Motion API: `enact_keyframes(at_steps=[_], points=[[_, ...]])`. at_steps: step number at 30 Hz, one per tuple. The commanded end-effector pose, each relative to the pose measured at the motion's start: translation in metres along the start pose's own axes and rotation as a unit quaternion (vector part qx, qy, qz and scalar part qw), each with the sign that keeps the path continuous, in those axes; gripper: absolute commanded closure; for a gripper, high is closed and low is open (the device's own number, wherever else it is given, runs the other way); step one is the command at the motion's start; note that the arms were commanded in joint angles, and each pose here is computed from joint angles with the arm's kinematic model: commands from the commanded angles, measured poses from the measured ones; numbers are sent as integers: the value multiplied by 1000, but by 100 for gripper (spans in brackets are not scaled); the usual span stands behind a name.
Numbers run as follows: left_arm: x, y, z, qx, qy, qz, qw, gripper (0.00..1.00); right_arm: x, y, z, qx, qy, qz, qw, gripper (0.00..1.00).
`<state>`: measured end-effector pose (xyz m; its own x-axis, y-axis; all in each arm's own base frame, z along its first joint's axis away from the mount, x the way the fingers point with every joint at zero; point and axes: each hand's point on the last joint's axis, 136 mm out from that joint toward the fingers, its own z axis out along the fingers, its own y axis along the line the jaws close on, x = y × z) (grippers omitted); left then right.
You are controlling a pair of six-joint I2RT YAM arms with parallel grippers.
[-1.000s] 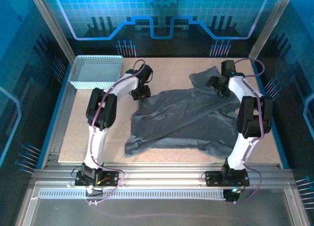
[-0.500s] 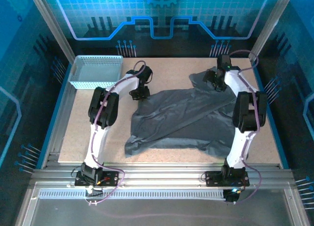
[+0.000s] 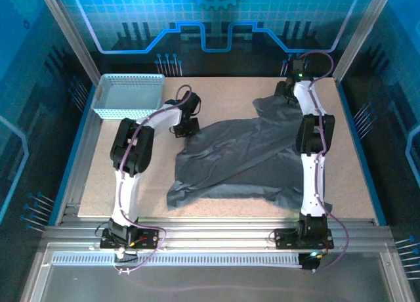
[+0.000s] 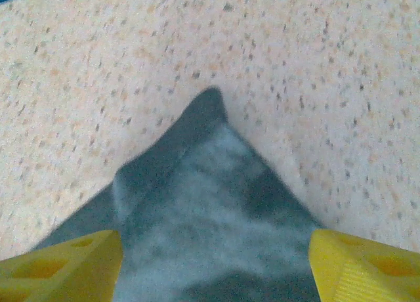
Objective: Fold the inside-out t-shirt
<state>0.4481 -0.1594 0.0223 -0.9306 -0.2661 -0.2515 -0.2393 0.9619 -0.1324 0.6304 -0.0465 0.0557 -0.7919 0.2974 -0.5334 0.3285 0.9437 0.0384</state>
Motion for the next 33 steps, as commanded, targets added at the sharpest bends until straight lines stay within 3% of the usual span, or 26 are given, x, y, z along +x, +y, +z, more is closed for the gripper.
enact_keyframes(at_steps=[1,11,17,22,26,30,33], points=[[-2,-14,-23,47,-21,7,999,100,-9,-10,6,-4,-1,-3,1000,26],[12,-25,-52,119,-40,-10,992,100,-26,10,38,-73,-43,20,996,33],[15,-30,-70,160,-61,-17,985,100,-27,18,42,-97,-45,25,994,44],[20,-34,-89,202,-82,-20,976,100,-24,14,43,-101,-35,31,994,76],[22,-31,-102,218,-101,-22,970,100,-32,12,25,-97,-41,30,994,100],[20,-22,-109,235,-110,-35,965,100,-50,9,-10,-101,-58,35,993,100],[10,-13,-118,266,-120,-58,955,100,-69,8,-57,-110,-82,31,990,100]])
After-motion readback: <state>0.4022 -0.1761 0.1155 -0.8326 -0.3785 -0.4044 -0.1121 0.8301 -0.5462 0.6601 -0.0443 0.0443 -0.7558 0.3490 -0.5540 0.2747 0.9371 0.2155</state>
